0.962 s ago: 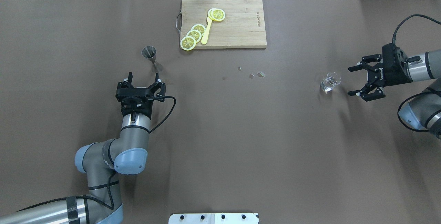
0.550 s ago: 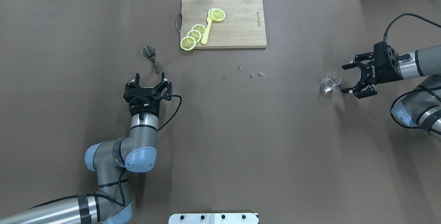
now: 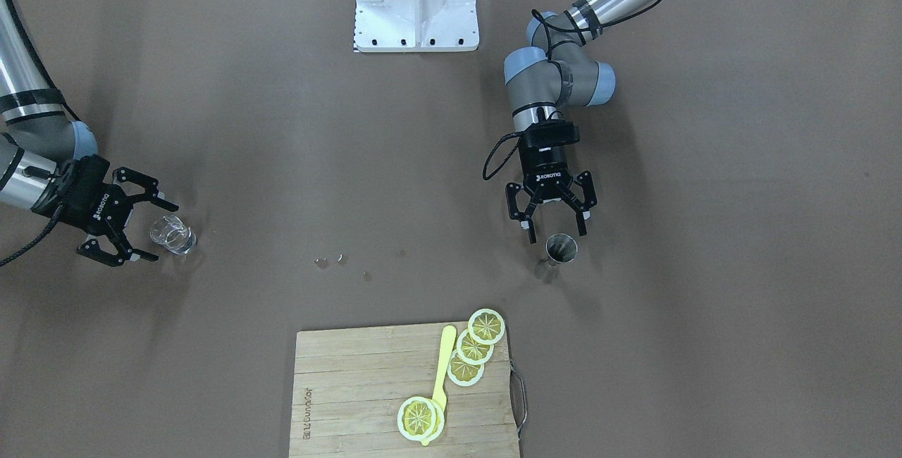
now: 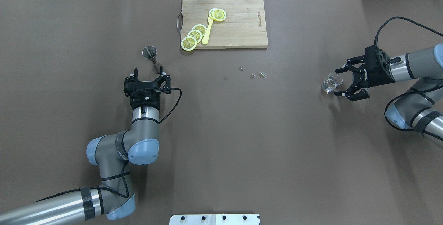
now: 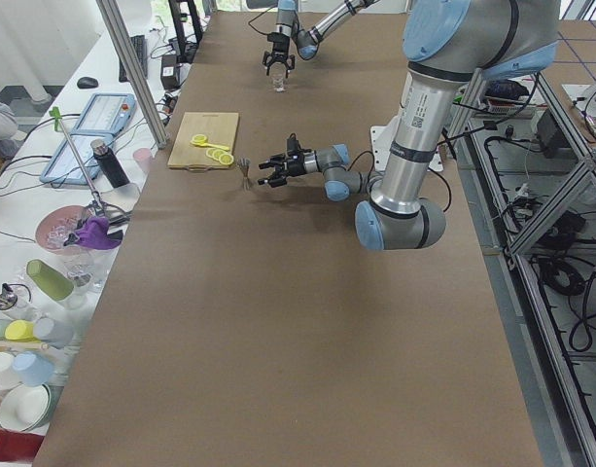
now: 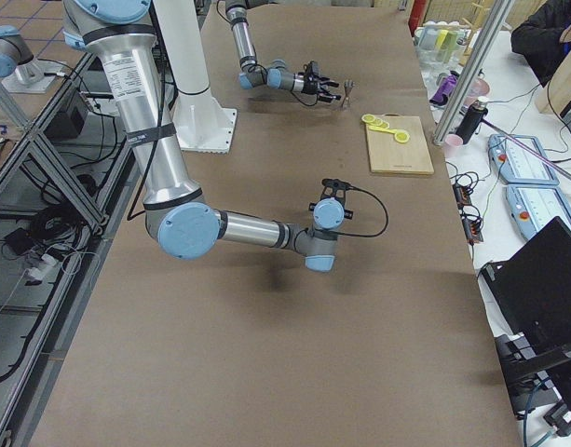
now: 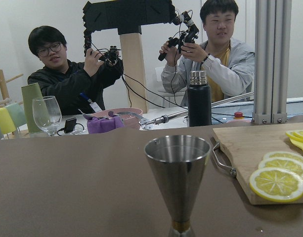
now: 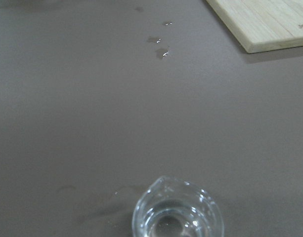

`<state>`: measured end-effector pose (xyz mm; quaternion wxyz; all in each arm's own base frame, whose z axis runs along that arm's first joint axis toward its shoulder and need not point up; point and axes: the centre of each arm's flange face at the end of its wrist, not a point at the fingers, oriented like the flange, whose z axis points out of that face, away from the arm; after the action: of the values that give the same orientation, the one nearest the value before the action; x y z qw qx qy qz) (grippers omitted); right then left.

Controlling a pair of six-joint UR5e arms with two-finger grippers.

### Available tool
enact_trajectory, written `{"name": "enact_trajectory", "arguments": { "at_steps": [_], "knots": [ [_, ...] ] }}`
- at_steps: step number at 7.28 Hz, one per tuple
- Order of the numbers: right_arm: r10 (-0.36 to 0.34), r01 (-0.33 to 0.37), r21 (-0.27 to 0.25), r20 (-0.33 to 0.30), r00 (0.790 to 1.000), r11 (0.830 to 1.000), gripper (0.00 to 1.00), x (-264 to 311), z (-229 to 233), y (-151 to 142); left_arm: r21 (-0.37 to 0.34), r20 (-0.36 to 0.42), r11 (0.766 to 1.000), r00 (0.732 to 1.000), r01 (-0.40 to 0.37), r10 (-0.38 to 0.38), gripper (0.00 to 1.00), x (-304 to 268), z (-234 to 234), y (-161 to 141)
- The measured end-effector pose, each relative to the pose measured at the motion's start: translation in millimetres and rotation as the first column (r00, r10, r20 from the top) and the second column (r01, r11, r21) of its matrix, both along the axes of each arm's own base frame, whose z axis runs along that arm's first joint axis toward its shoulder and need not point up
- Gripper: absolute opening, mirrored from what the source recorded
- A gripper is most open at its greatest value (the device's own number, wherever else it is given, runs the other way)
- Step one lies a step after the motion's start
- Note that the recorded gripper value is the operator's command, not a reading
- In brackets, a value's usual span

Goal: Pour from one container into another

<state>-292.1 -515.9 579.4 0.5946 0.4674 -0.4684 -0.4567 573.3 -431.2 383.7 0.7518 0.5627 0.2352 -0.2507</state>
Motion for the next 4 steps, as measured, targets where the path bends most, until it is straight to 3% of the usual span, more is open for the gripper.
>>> {"name": "enact_trajectory", "arguments": {
  "at_steps": [4],
  "knots": [
    [0.005, -0.005, -0.003, -0.005, 1.000, 1.000, 0.81, -2.7, 2.7, 2.0, -0.029, -0.023, 0.999, 1.000, 0.020, -0.020, 0.79, 3.5, -5.5, -17.3]
  ]
}}
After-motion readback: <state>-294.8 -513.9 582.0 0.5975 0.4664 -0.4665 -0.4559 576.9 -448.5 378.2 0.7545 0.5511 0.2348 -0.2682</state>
